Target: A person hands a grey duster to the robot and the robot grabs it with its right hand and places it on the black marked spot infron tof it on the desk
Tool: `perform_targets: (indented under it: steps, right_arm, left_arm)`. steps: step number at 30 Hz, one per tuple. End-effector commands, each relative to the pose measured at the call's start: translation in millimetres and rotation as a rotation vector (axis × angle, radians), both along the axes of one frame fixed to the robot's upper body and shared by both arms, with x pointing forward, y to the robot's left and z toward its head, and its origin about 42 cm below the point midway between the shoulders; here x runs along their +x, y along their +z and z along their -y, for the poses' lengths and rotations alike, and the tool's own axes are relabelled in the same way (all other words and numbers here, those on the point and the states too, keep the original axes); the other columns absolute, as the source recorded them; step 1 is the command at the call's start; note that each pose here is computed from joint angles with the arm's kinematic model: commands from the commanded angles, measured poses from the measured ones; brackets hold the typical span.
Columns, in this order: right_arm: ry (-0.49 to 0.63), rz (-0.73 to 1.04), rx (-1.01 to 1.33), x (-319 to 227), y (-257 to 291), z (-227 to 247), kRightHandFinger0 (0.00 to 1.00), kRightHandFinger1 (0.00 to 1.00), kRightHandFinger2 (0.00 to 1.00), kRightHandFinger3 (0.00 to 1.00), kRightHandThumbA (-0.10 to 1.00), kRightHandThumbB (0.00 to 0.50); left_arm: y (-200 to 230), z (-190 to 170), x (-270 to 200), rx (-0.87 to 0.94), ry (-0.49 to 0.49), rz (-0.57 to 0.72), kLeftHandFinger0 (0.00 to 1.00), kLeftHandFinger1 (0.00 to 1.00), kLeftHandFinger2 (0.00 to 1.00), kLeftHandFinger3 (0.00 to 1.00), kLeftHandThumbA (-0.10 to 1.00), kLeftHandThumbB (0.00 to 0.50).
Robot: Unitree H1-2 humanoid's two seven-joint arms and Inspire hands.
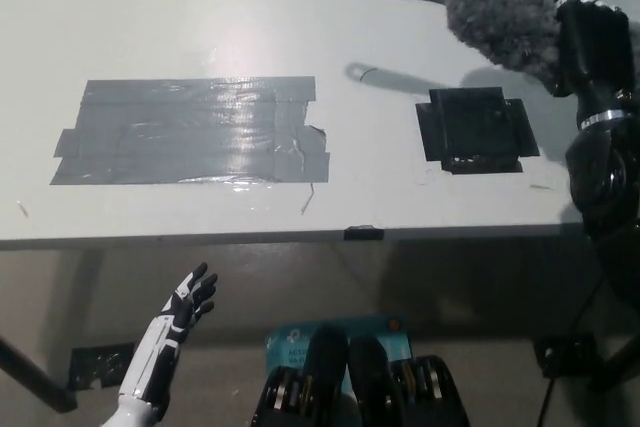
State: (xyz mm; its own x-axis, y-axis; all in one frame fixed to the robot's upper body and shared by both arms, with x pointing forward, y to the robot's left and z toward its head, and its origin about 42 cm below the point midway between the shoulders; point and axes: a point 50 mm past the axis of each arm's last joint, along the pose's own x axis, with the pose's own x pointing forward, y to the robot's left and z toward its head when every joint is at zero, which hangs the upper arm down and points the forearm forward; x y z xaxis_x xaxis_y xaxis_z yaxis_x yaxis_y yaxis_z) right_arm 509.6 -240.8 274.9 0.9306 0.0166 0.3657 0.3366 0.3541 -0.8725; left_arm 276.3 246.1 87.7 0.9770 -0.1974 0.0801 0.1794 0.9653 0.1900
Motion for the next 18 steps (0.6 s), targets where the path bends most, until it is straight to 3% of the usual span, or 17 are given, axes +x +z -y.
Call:
perform_targets:
  steps: [1, 3, 4, 5, 6, 7, 8, 10, 12, 15, 18]
  right_arm:
    - [0.058, 0.141, 0.019, 12.2, 37.5, -9.7, 0.00, 0.48, 0.92, 0.91, -0.10, 0.178]
    - [0.066, 0.112, 0.019, 14.1, 26.2, -11.2, 0.00, 0.44, 0.86, 0.83, -0.10, 0.216]
    - [0.064, 0.090, 0.011, 15.1, 22.9, -12.0, 0.02, 0.41, 0.79, 0.80, -0.10, 0.226]
    - [0.060, 0.062, 0.001, 16.5, 19.5, -12.8, 0.00, 0.36, 0.69, 0.70, -0.10, 0.229]
    - [0.054, 0.015, 0.003, 18.3, 17.1, -13.9, 0.07, 0.41, 0.71, 0.71, -0.02, 0.238]
    - [0.048, -0.136, 0.003, 21.8, 14.8, -16.9, 0.57, 0.90, 1.00, 1.00, 0.33, 0.282]
    - [0.062, -0.211, 0.009, 23.2, 13.4, -19.3, 0.96, 1.00, 1.00, 1.00, 0.52, 0.356]
    - [0.089, -0.265, 0.032, 23.4, 13.8, -19.8, 1.00, 1.00, 1.00, 1.00, 0.62, 0.424]
    - [0.106, -0.310, 0.026, 23.2, 13.4, -19.5, 1.00, 1.00, 1.00, 1.00, 0.68, 0.457]
    - [0.139, -0.358, 0.018, 23.0, 17.0, -19.4, 1.00, 1.00, 1.00, 1.00, 0.73, 0.497]
    - [0.162, -0.404, 0.020, 19.9, 21.0, -21.2, 1.00, 1.00, 1.00, 1.00, 0.77, 0.500]
  left_arm:
    - [15.1, -1.2, 7.0, 0.005, -0.024, 0.053, 1.00, 1.00, 1.00, 1.00, 1.00, 0.222]
    - [15.4, -0.6, 7.2, 0.004, -0.028, 0.056, 1.00, 1.00, 1.00, 1.00, 1.00, 0.214]
    - [15.8, -0.5, 7.7, 0.006, -0.029, 0.057, 1.00, 1.00, 1.00, 1.00, 1.00, 0.208]
    - [16.4, -0.1, 8.7, 0.008, -0.031, 0.060, 1.00, 1.00, 1.00, 1.00, 1.00, 0.207]
    - [16.8, -0.1, 9.2, 0.007, -0.031, 0.060, 1.00, 1.00, 1.00, 1.00, 1.00, 0.207]
    - [17.8, -0.2, 9.2, 0.005, -0.030, 0.060, 1.00, 1.00, 1.00, 1.00, 1.00, 0.208]
    - [18.0, -1.0, 8.8, 0.007, -0.027, 0.060, 1.00, 1.00, 1.00, 1.00, 1.00, 0.209]
    - [20.1, -0.9, 10.2, 0.012, -0.025, 0.063, 1.00, 1.00, 1.00, 1.00, 1.00, 0.216]
    - [21.2, -0.5, 11.3, 0.014, -0.026, 0.068, 1.00, 1.00, 1.00, 1.00, 1.00, 0.208]
    - [22.1, 0.0, 14.2, 0.005, -0.032, 0.074, 1.00, 1.00, 1.00, 1.00, 0.99, 0.204]
    - [22.0, 0.5, 14.3, -0.004, -0.029, 0.071, 1.00, 1.00, 1.00, 1.00, 0.97, 0.200]
